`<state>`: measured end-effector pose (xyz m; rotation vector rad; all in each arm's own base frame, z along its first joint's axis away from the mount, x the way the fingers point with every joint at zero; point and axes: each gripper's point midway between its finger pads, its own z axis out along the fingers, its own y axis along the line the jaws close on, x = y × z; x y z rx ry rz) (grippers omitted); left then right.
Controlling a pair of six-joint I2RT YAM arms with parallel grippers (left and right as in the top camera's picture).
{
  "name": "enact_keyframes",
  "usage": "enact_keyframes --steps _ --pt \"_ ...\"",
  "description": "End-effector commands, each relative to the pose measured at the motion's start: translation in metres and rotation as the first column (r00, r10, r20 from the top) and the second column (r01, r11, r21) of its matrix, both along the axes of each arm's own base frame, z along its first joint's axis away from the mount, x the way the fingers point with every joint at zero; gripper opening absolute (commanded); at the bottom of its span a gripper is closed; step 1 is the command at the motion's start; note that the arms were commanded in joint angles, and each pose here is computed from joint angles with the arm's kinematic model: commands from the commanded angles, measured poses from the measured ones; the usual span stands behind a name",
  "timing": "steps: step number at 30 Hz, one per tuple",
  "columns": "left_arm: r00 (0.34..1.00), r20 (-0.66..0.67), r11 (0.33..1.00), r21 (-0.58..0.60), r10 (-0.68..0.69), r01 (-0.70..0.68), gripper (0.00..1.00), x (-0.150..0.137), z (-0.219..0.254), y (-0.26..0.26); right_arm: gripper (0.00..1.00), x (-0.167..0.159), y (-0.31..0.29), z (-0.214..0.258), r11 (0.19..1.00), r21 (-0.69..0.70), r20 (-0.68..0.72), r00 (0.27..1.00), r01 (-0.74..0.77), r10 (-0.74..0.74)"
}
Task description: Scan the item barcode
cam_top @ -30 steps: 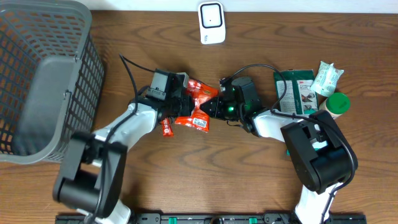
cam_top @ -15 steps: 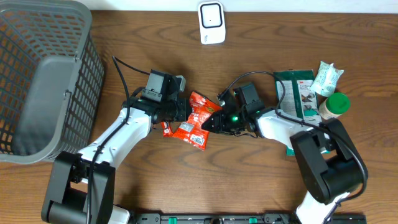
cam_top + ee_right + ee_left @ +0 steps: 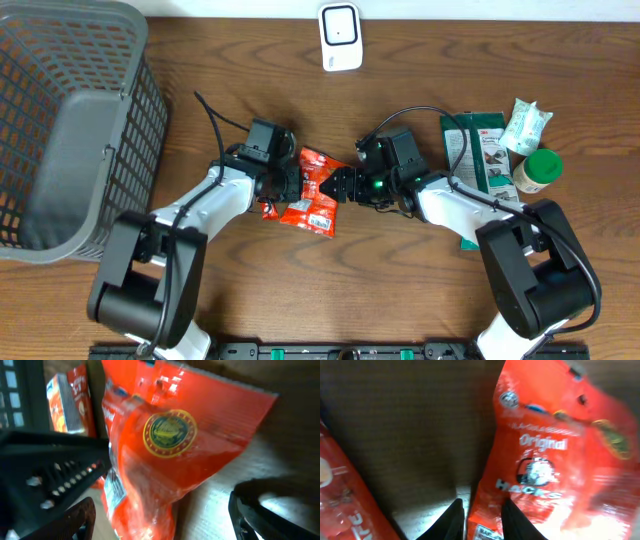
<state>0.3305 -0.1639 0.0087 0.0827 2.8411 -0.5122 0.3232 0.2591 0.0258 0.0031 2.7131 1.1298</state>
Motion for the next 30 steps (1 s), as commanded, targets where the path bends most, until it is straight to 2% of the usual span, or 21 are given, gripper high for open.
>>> enact_keyframes --steps 1,9,14,18,22,30 --pt "0.999 -0.040 0.999 0.032 -0.006 0.007 0.27 -0.007 -0.016 0.004 0.80 0.006 -0.006 -0.007 0.998 -0.043 0.009 0.999 0.053 -0.052" --pt "0.999 -0.049 0.997 0.079 0.009 -0.005 0.27 -0.012 -0.025 0.014 0.71 0.013 0.008 -0.014 0.995 0.053 -0.046 0.995 0.089 -0.087" --pt "0.998 -0.059 0.995 0.100 0.015 -0.009 0.27 -0.017 -0.030 0.018 0.70 0.012 0.008 -0.023 0.993 0.041 -0.080 0.991 0.113 -0.109" --pt "0.999 -0.046 0.995 0.095 0.014 -0.010 0.26 -0.014 -0.029 0.017 0.62 0.007 0.018 -0.030 0.992 0.059 -0.104 0.990 0.107 -0.101" --pt "0.999 -0.046 0.995 0.095 0.014 -0.010 0.26 -0.014 -0.029 0.017 0.59 0.005 0.027 -0.033 0.993 0.060 -0.093 0.991 0.101 -0.096" --pt "0.999 -0.046 0.995 0.095 0.014 -0.010 0.26 -0.014 -0.029 0.017 0.32 0.013 0.031 -0.026 0.991 0.087 -0.046 0.995 0.097 -0.093"
